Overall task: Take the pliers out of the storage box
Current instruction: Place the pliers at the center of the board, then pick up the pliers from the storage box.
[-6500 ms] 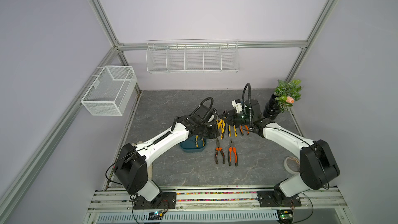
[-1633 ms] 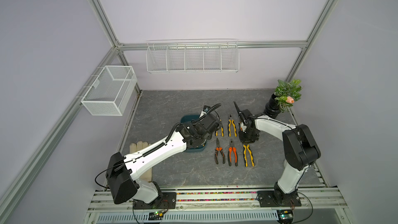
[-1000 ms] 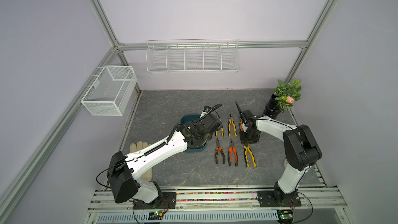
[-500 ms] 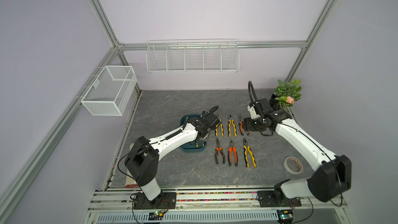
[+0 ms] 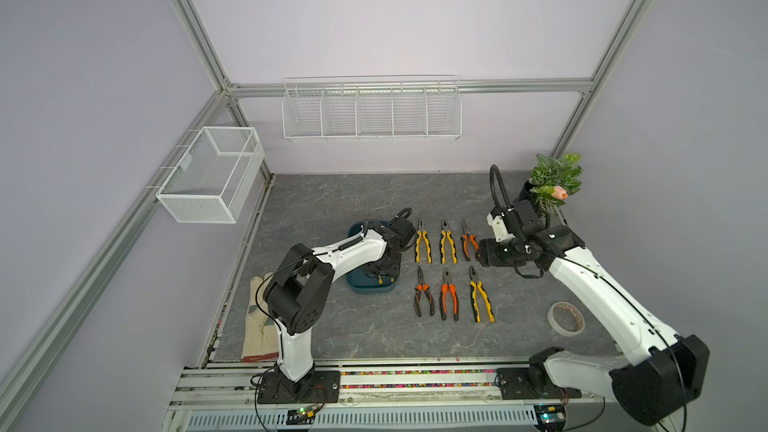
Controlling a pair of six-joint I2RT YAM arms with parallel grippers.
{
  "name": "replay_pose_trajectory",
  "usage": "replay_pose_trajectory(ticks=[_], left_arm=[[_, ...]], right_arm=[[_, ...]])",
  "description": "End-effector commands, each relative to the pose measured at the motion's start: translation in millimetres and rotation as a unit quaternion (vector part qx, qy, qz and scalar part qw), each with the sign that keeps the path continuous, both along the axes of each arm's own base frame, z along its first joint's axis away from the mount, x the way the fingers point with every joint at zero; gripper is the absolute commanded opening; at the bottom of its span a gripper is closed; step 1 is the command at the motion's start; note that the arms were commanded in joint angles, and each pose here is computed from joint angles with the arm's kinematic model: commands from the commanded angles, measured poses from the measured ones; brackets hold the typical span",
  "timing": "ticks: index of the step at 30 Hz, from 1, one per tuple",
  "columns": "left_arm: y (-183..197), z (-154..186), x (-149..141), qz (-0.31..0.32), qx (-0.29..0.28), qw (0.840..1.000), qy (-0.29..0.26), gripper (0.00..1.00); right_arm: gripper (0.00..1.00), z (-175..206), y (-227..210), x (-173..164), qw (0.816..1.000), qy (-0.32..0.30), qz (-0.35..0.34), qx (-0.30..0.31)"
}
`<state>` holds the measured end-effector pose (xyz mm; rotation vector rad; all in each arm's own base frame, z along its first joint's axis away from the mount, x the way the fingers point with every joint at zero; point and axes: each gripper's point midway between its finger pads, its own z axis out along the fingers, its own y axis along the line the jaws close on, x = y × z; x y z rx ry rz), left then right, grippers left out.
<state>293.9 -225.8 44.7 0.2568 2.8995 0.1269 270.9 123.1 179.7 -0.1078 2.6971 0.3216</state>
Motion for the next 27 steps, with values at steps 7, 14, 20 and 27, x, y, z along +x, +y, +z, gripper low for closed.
replay_pose_trajectory(ticks=[7,14,20,27], left_arm=[[11,-27,-5,0.034,0.001,0.999,0.023,0.45],[18,-44,-11,0.042,-0.014,0.998,0.046,0.21],[18,-48,-14,0.042,-0.024,0.997,0.053,0.0],[24,-11,-5,0.043,-0.02,0.999,0.008,0.0]], right_arm=[[0.61,-4,7,-6,1.0,0.009,0.003,0.023],[0.61,-8,8,-4,1.0,0.016,0.002,0.023],[0.61,-10,9,-3,1.0,0.018,0.002,0.023],[0.6,-11,12,-2,0.999,0.02,0.003,0.026]])
